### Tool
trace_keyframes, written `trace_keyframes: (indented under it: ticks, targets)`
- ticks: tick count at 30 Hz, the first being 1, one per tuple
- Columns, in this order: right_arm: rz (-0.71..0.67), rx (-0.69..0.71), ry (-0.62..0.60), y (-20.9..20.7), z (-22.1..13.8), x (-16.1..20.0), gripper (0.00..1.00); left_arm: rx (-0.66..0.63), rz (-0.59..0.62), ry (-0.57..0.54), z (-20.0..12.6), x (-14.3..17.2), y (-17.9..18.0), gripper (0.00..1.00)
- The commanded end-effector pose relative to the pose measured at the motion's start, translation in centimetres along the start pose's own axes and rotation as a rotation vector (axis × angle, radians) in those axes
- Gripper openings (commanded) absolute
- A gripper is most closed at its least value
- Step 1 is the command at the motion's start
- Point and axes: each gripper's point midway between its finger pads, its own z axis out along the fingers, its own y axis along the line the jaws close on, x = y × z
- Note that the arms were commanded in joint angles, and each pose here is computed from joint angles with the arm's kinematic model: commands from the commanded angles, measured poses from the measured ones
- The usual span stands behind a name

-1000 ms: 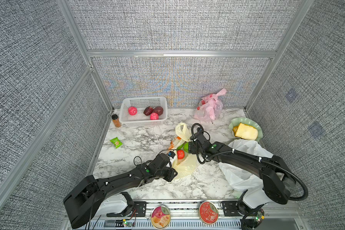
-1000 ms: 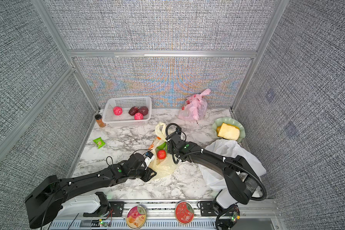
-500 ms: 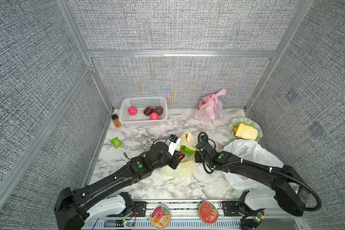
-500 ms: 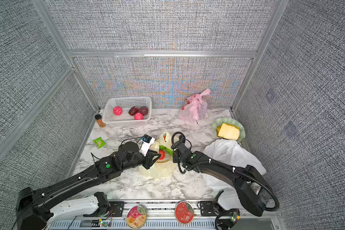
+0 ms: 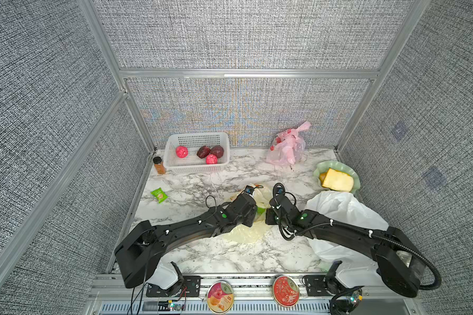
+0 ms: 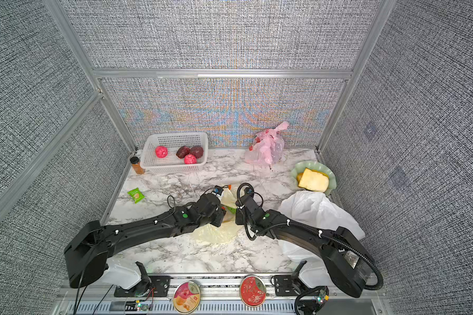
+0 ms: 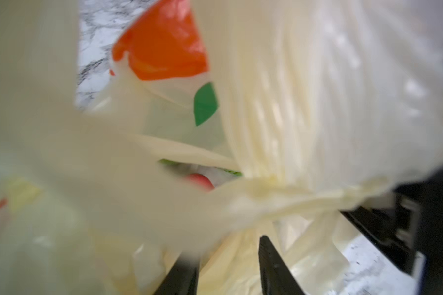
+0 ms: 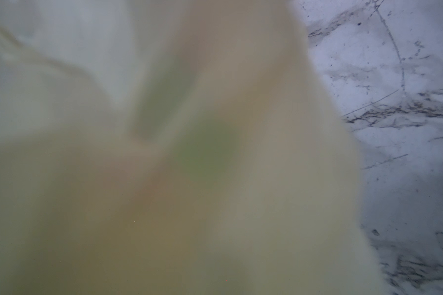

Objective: Untie the knot of a plastic bag & take out the apple
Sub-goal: Pick up the apple from the plastic bag.

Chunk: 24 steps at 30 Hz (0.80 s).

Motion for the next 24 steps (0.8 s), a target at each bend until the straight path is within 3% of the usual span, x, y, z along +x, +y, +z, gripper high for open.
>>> trace_keyframes:
  ticks: [1,13,19,24]
  targets:
    - [0.018,-0.020,-0.013,0.5,0.0,-0.3,0.00,-0.133,0.053,0.069,1.4,1.1,1.9,0.49]
    - [0.008,-0.002,-0.009,0.2,0.5,-0.1,0.00,-0.232,0.095,0.156,4.1,3.2,3.1,0.65]
    - [0.008,-0.001,-0.015,0.2,0.5,-0.3,0.00,-0.223,0.087,0.108,3.5,2.0,3.4,0.69]
    - [0.007,-0.007,-0.010,0.5,0.8,-0.3,0.00,-0.204,0.063,0.118,4.8,2.3,3.9,0.69]
